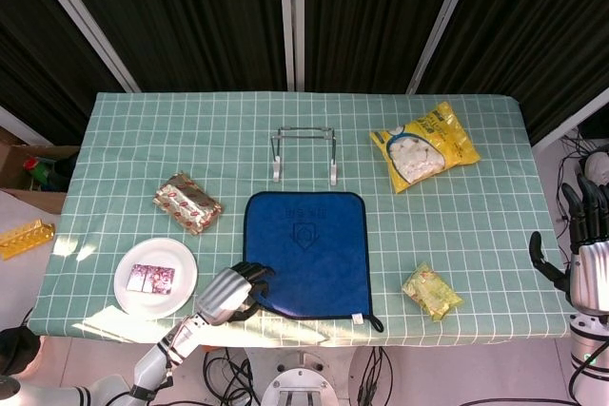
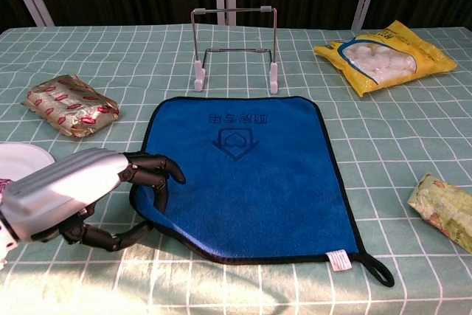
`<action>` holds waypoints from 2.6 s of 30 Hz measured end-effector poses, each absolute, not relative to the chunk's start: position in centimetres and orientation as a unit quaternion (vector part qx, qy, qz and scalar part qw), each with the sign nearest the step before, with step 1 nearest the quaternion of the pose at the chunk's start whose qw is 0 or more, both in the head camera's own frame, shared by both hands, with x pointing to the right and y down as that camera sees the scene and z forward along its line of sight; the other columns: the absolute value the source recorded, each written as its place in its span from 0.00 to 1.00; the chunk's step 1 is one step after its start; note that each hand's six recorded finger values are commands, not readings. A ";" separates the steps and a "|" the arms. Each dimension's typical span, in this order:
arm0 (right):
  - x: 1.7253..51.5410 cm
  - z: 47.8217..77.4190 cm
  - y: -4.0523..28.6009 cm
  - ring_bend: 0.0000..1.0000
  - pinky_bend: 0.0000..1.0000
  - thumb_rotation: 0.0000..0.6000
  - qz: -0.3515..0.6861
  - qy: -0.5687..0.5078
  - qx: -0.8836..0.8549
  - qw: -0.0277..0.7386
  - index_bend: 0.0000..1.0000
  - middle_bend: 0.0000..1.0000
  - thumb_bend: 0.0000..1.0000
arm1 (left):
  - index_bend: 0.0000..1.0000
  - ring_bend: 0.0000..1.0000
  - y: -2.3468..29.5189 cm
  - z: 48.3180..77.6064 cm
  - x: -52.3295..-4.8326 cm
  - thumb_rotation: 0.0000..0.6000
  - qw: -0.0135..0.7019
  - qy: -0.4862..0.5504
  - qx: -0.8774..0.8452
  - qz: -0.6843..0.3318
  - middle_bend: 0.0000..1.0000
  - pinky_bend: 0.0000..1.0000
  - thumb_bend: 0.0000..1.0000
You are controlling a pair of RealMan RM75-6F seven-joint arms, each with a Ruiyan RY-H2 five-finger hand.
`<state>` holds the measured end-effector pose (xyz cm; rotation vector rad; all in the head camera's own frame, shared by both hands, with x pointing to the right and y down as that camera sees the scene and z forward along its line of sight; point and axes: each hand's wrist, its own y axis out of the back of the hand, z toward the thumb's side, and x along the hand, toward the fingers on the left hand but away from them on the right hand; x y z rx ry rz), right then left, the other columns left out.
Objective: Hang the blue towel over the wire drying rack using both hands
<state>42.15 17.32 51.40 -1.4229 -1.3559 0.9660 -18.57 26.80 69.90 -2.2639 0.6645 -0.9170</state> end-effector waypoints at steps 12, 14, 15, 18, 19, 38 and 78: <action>42.1 52.9 19.7 0.00 0.00 1.00 0.416 -0.512 -0.595 0.459 0.03 0.00 0.47 | 0.68 0.27 25.2 69.2 -17.2 1.00 0.265 0.282 -0.859 -0.335 0.28 0.35 0.51; 41.9 53.6 20.7 0.00 0.00 1.00 0.425 -0.498 -0.607 0.451 0.10 0.00 0.48 | 0.68 0.27 24.9 69.1 -16.9 1.00 0.259 0.282 -0.860 -0.336 0.28 0.35 0.51; 41.8 53.9 21.2 0.00 0.00 1.00 0.430 -0.491 -0.612 0.446 0.12 0.00 0.48 | 0.69 0.27 24.6 69.0 -16.6 1.00 0.253 0.284 -0.861 -0.337 0.28 0.35 0.51; 41.5 55.3 23.1 0.00 0.00 1.00 0.450 -0.466 -0.635 0.422 0.13 0.00 0.47 | 0.69 0.27 23.8 68.7 -16.0 1.00 0.245 0.288 -0.860 -0.343 0.28 0.35 0.51; 41.4 55.7 23.6 0.00 0.00 1.00 0.456 -0.458 -0.642 0.413 0.13 0.00 0.47 | 0.69 0.27 23.5 68.6 -15.8 1.00 0.244 0.290 -0.859 -0.344 0.28 0.35 0.51; 34.4 65.3 27.6 0.00 0.00 1.00 0.514 -0.307 -0.726 0.339 0.10 0.00 0.19 | 0.74 0.27 20.0 66.6 -12.6 1.00 0.234 0.298 -0.851 -0.364 0.29 0.35 0.53; 23.7 68.7 29.9 0.00 0.00 1.00 0.422 -0.364 -0.791 0.252 0.06 0.00 0.07 | 0.78 0.27 15.0 64.1 -10.2 1.00 0.192 0.369 -0.810 -0.413 0.30 0.35 0.53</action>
